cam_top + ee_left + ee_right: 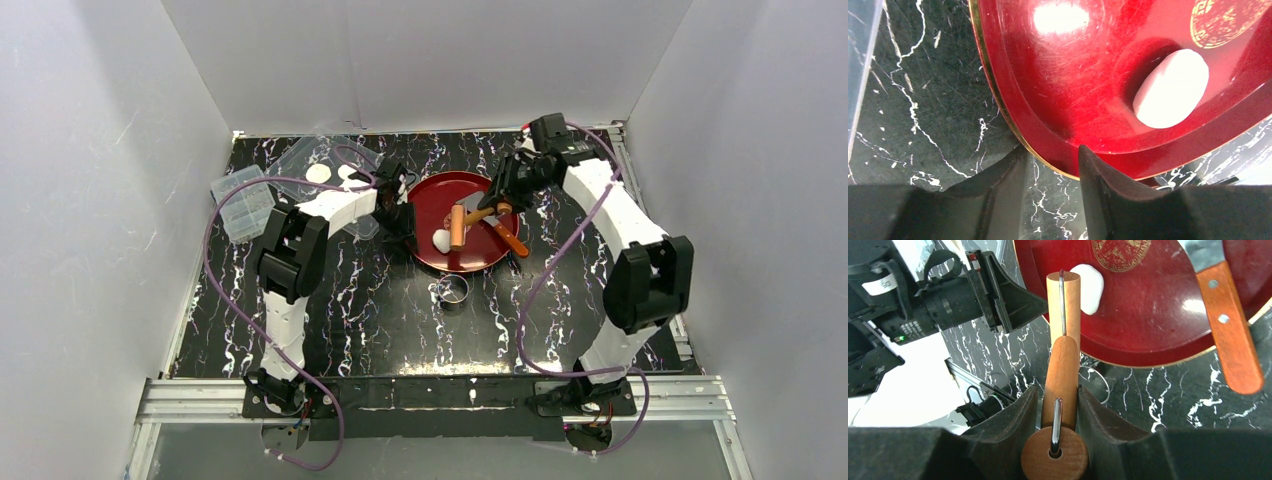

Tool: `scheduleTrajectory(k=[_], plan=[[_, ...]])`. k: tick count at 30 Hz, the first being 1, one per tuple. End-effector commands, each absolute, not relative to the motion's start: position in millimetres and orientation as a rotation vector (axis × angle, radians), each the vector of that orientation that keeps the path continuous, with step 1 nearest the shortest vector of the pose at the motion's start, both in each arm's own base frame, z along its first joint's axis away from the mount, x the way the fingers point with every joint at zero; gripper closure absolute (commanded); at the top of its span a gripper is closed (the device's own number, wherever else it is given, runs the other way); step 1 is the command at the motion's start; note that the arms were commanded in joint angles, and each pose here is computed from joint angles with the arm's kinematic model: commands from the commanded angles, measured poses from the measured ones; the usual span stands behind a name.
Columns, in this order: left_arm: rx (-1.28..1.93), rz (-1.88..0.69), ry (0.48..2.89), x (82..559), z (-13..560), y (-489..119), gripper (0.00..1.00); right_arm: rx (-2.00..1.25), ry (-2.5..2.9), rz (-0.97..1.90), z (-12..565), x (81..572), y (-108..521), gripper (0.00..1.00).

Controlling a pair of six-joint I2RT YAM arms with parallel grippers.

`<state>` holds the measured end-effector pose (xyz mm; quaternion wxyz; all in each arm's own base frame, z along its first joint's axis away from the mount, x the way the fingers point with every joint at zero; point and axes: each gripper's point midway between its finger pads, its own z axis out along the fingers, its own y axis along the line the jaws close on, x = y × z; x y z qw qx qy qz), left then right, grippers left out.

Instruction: Roll out the dumpling wrappers from the dough

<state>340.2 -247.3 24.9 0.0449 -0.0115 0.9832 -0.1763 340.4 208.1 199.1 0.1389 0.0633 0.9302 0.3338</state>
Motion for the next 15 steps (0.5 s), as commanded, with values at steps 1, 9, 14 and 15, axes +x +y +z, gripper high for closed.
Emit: scheduleTrajectory(k=[1,9,14,15], plan=[[-0.051,-0.549,2.931,359.6,49.4,-248.6,0.59,0.092,2.675,1.002,209.1,355.4,233.0,0.99],[-0.113,-0.509,2.937,372.1,31.7,-244.6,0.58,0.097,2.759,0.992,188.0,369.9,241.6,0.99],[-0.119,-0.493,2.966,369.7,18.4,-241.5,0.66,0.099,2.83,0.911,160.6,371.0,235.0,0.99],[-0.118,-0.493,2.97,369.2,16.5,-241.5,0.68,0.105,2.838,0.915,155.9,372.1,236.1,0.99]])
